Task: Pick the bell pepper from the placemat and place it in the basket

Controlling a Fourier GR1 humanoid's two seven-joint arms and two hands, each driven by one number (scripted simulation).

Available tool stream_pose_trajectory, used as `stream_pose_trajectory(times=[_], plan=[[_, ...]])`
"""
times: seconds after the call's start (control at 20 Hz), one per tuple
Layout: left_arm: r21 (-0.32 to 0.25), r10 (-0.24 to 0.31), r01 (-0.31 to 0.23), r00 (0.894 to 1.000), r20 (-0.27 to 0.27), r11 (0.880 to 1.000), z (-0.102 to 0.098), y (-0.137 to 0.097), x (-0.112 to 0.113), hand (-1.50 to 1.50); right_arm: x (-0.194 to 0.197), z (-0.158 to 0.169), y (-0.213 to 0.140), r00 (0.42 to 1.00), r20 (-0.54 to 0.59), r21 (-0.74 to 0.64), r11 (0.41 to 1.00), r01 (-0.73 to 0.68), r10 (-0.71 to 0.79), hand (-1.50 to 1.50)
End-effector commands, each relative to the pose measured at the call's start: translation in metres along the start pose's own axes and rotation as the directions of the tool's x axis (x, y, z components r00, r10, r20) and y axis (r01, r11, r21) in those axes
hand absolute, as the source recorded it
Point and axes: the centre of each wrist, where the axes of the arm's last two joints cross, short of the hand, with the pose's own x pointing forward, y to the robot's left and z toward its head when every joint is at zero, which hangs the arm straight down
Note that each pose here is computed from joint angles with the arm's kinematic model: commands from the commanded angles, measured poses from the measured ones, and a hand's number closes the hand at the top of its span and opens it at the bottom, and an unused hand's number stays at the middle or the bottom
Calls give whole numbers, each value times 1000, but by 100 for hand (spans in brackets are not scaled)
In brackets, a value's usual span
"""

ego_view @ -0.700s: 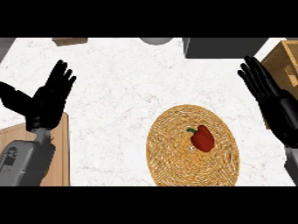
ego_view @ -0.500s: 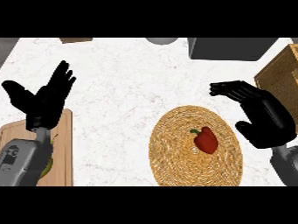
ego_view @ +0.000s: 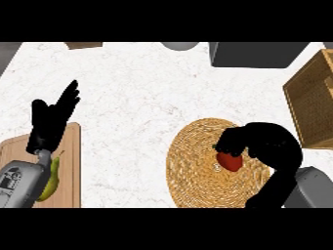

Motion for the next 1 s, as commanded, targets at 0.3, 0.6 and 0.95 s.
stream_pose_trajectory(times=[0.3,0.6,0.95], plan=[[35,-44,45,999,-26,998,0,16,1,0,91,6,-66,724,-172,243,741,-626,668,-150],[-4,-33,33,999,-35,999,5,-9,-9,0,146,-13,-79,529,-238,638,542,-547,814,-150],[3,-72,72,997,-11,997,-5,3,-3,0,154,-12,-94,549,-246,742,519,-424,799,-150]])
